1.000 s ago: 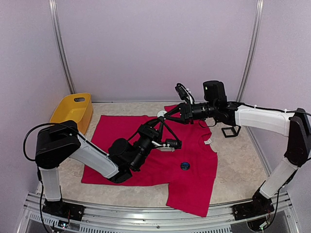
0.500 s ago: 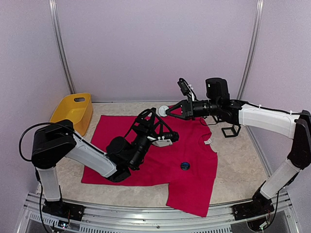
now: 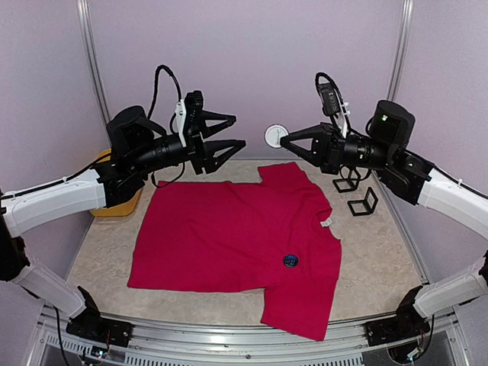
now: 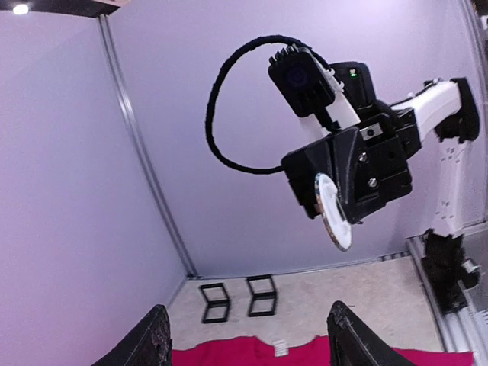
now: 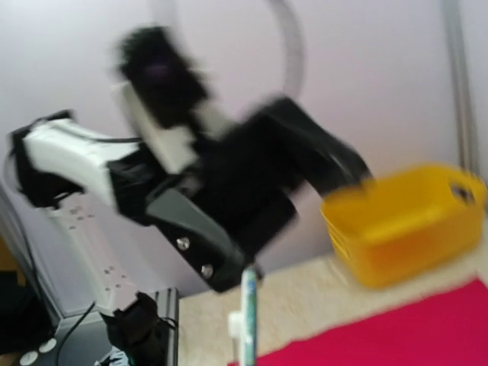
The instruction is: Pin the brooch onto the clothing
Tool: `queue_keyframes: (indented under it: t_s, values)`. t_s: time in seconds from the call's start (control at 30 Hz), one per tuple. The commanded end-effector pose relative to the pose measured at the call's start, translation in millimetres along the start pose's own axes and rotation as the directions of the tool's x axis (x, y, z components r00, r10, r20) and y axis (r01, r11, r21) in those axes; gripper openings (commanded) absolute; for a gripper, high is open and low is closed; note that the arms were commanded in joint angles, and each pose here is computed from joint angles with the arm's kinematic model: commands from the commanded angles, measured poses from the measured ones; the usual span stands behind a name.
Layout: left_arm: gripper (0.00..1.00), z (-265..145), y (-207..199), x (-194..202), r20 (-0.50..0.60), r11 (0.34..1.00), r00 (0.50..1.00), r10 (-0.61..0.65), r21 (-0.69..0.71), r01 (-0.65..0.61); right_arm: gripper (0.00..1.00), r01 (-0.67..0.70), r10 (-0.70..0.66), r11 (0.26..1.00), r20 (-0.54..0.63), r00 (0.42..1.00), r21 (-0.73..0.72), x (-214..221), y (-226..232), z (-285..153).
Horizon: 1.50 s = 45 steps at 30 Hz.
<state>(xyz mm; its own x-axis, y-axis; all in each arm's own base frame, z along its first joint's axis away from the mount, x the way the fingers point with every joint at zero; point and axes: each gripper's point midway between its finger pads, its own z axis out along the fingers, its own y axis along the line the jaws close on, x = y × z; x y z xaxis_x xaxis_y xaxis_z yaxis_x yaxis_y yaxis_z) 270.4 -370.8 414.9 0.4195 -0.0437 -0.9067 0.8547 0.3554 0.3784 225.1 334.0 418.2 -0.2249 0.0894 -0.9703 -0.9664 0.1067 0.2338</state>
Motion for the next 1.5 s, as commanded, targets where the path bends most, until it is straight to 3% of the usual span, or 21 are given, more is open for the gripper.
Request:
queue_keyframes:
  t_s: [0.0, 0.1, 0.23, 0.5, 0.57, 0.7, 0.83, 0.93, 1.07, 1.23, 1.3, 1.33, 1.37, 1.47]
  values:
    - [0.69, 1.3, -52.1, -5.0, -0.147, 0.826, 0.883, -0.445, 0.313, 0.468, 0.0, 0.165, -0.162, 0.985, 0.047, 0.986, -0.059, -7.9, 24.8, 1.6]
    - [0.74, 3.0, -60.9, -22.5, -0.148, 0.783, 0.871, -0.469, 0.387, 0.487, 0.0, 0.171, -0.168, 0.983, 0.05, 0.984, -0.059, -9.0, 27.5, 3.4]
    - [0.73, 6.6, -62.5, -37.3, -0.13, 0.794, 0.882, -0.453, 0.39, 0.465, 0.0, 0.181, -0.177, 0.98, 0.051, 0.983, -0.081, -5.8, 34.3, 7.8]
    - [0.39, 16.9, -54.9, -50.9, -0.104, 0.792, 0.865, -0.491, 0.36, 0.493, 0.0, 0.193, -0.19, 0.978, 0.041, 0.981, -0.085, -2.9, 38.7, 12.8]
    - [0.36, 16.9, -56.9, -49.1, -0.113, 0.788, 0.864, -0.49, 0.366, 0.495, 0.0, 0.198, -0.195, 0.977, 0.044, 0.98, -0.077, -4.5, 39.0, 11.8]
    - [0.37, 19.3, -60.7, -45.8, -0.129, 0.786, 0.865, -0.486, 0.369, 0.496, 0.0, 0.201, -0.199, 0.977, 0.044, 0.979, -0.07, -3.8, 38.4, 11.4]
    - [0.46, 23.7, -61.0, -49.8, -0.13, 0.785, 0.865, -0.485, 0.372, 0.496, 0.0, 0.202, -0.199, 0.977, 0.049, 0.979, -0.074, -4.6, 38.7, 11.6]
    - [0.35, 24.5, -62.3, -51.7, -0.127, 0.784, 0.866, -0.484, 0.377, 0.494, 0.0, 0.201, -0.198, 0.976, 0.049, 0.979, -0.078, -3.8, 39.1, 12.4]
    - [0.01, 25.2, -64.6, -51.5, -0.131, 0.778, 0.863, -0.489, 0.382, 0.499, 0.0, 0.197, -0.194, 0.977, 0.04, 0.98, -0.076, -1.5, 38.0, 12.6]
    - [0.0, 24.5, -69.0, -45.0, -0.138, 0.79, 0.872, -0.469, 0.376, 0.484, 0.01, 0.198, -0.196, 0.98, 0.054, 0.979, -0.032, -6.4, 33.6, 10.4]
    - [0.0, 22.9, -73.5, -45.9, -0.114, 0.822, 0.897, -0.426, 0.367, 0.437, 0.29, 0.199, -0.198, 0.98, 0.065, 0.978, -0.005, -9.1, 31.5, 7.6]
    - [0.0, 21.4, -77.9, -46.7, -0.098, 0.842, 0.916, -0.389, 0.365, 0.396, 0.39, 0.202, -0.201, 0.979, 0.074, 0.977, -0.008, -10.3, 33.4, 6.5]
    - [0.0, 20.3, -81.8, -48.7, -0.083, 0.856, 0.929, -0.362, 0.364, 0.366, 0.44, 0.202, -0.2, 0.979, 0.083, 0.976, -0.01, -11.4, 34.2, 6.0]
    - [0.0, 15.0, -89.0, -60.7, -0.043, 0.878, 0.949, -0.313, 0.366, 0.307, 0.45, 0.188, -0.187, 0.982, 0.073, 0.98, -0.009, -8.9, 32.0, 7.5]
